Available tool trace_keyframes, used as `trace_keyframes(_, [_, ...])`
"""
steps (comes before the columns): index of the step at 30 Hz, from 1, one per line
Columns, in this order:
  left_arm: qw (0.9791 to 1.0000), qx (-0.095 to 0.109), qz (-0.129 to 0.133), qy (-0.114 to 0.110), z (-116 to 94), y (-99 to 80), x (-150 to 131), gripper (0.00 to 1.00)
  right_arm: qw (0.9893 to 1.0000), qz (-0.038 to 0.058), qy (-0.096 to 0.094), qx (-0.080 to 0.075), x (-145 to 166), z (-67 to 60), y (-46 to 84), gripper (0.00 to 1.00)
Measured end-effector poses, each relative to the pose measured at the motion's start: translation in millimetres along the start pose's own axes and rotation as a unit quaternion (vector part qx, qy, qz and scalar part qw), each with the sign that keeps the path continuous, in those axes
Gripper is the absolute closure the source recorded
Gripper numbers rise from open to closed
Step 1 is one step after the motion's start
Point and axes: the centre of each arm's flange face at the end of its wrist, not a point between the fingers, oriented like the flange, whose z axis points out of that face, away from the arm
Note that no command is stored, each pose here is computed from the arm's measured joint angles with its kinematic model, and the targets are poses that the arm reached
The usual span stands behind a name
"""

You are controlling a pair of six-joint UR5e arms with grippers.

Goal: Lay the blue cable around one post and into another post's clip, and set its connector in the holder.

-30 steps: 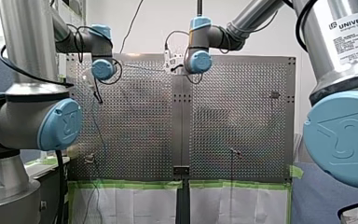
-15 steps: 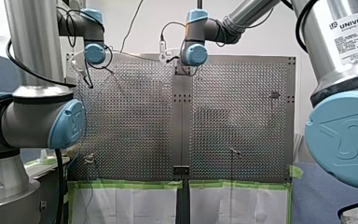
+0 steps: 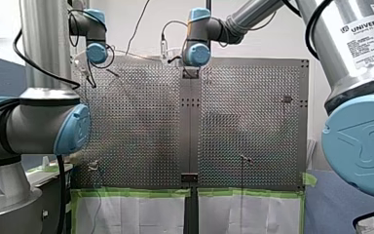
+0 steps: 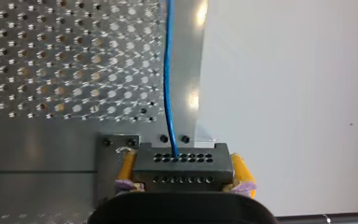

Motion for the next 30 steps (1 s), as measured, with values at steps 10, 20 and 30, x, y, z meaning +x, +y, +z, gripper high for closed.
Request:
trace_keyframes(10, [0.9998,0.008,-0.014,-0.008,27.7,20.2,-17.1,1.0,1.0,0.001,0.005,0.001,8.7,9.0,-1.8,1.0])
trace_keyframes(20, [0.9998,-0.006,0.002,0.017,52.8,68.8,-4.5,1.0,0.9999,0.0013,0.011,0.003,13.7,19.9,-4.2,1.0])
trace_keyframes(30, [0.999,0.008,0.01,0.043,74.6,91.9,3.7,1.0,1.0,-0.0022,-0.001,0.01,-6.8,37.6,-15.1,1.0])
